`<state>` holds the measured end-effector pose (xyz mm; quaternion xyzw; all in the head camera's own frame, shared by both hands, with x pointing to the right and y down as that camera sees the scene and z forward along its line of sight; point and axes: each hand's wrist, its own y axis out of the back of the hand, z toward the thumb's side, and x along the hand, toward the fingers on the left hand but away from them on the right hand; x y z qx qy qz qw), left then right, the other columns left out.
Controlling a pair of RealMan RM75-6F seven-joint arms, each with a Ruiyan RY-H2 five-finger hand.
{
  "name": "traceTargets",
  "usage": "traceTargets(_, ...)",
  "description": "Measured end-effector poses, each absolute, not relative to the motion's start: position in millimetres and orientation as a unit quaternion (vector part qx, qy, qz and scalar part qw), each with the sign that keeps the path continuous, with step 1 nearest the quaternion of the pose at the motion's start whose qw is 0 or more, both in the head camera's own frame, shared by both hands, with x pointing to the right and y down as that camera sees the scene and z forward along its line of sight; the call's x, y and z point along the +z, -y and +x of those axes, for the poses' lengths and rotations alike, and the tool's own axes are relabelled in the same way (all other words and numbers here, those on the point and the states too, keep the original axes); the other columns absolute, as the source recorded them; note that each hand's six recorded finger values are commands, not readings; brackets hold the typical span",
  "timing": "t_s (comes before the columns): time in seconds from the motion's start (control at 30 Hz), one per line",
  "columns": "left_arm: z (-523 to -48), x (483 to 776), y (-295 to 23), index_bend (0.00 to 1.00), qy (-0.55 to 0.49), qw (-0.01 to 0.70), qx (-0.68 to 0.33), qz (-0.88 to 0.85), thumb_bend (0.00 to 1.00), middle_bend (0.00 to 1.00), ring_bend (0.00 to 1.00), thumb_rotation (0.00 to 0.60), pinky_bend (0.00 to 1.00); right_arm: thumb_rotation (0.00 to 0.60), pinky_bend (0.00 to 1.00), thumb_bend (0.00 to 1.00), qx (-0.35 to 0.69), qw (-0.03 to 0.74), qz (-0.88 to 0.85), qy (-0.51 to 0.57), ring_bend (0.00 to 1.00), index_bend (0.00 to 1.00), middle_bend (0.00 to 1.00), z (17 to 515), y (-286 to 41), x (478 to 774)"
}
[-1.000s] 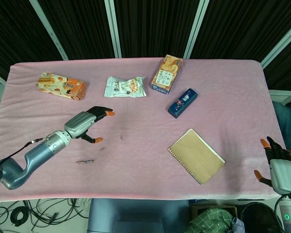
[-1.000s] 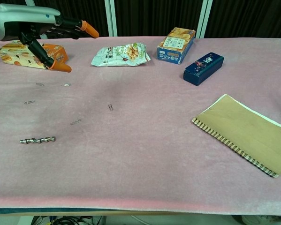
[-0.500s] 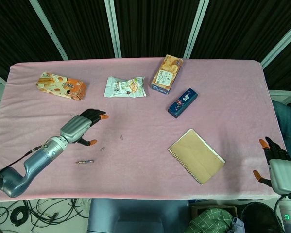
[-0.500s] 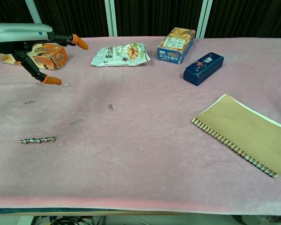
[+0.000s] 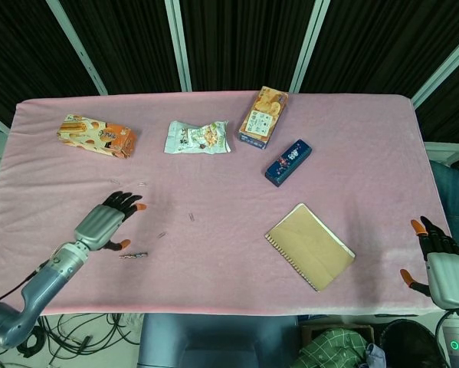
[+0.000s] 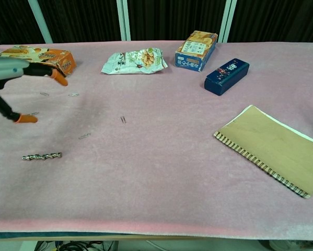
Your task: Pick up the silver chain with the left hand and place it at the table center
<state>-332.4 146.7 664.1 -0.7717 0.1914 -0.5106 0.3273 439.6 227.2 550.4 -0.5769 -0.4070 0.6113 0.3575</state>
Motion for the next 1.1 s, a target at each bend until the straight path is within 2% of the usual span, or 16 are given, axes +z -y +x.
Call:
traceTargets(0.2,-352.6,666.8,-177.6,0.28,-0.172,0.329,-0.561,-0.74,0.26,0.06,0.0,0.6,0.0,0.6,0.17,0.14,0.611,0.359,-0.576,0.407,0.09,0.04,0.02,438.4,-227.2,550.1)
traceTargets(0.37,-358.2,674.5,-196.4,0.32,-0.185,0.299,-0.595,-0.722,0.26,0.06,0.0,0.6,0.0,0.6,0.17,0.14,0.611,0.359,-0.576,0.408,0.09,0.04,0.02,438.5,-227.2,550.2)
traceTargets(0.7,-347.6,691.8,-213.6,0.4,-0.204,0.233,-0.621,-0.72,0.26,0.08,0.0,0.6,0.0,0.6,0.17,0.14,0.615,0.353,-0.574,0.41,0.09,0.04,0.02,441.4,-226.6,550.7)
traceTargets(1.1,-337.6,697.0,-211.1,0.48,-0.232,0.257,-0.629,-0.696,0.31,0.11,0.0,0.6,0.0,0.6,0.17,0.14,0.618,0.35,-0.573,0.409,0.09,0.04,0.02,441.8,-227.1,551.7)
